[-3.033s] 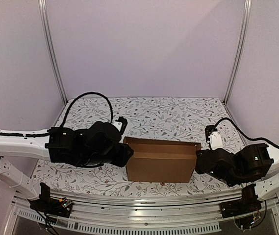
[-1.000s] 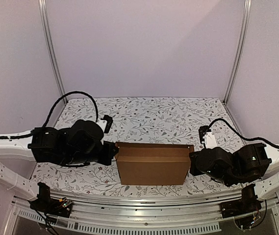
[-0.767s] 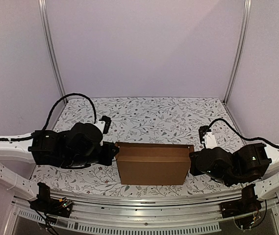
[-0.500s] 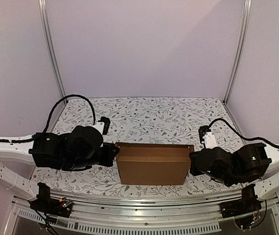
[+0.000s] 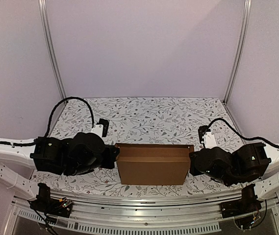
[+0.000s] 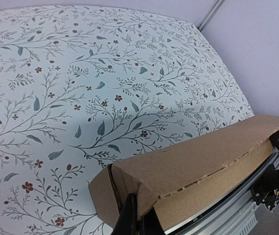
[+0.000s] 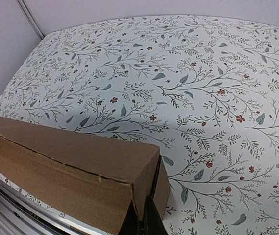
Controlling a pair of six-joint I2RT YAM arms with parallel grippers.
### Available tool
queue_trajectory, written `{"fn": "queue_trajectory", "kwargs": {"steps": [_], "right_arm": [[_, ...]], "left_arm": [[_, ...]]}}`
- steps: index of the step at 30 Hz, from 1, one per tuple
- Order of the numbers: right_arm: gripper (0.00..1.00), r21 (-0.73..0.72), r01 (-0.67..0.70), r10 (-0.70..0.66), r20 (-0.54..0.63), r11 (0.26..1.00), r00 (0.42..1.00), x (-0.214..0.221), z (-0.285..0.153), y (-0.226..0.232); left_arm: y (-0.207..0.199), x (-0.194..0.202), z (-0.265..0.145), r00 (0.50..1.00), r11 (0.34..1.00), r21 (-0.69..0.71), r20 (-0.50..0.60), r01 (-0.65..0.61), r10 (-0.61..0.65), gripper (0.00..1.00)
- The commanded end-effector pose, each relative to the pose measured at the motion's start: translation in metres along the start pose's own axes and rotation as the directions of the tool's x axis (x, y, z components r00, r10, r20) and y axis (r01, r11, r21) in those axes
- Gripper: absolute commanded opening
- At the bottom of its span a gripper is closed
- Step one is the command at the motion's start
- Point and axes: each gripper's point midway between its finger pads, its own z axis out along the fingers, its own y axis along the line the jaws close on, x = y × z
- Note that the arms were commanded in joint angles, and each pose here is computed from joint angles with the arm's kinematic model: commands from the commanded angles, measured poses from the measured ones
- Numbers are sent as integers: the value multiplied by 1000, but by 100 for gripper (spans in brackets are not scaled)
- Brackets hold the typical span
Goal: Fold the paper box
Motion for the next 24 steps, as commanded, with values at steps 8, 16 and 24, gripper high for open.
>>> {"fn": "queue_trajectory", "kwargs": {"steps": [8, 16, 24], "right_arm": [[0, -1, 133, -127, -301, 991, 945, 78, 6, -13], [1, 5, 128, -120, -315, 992, 942, 83, 7, -15], [1, 9, 117, -108, -334, 993, 936, 92, 9, -17]], "left_arm": [[51, 128, 4, 897, 969, -96, -408, -229, 171, 0], [58, 140, 0, 887, 962, -110, -426, -248, 180, 0], [64, 158, -2, 869, 955, -125, -458, -270, 186, 0]]}}
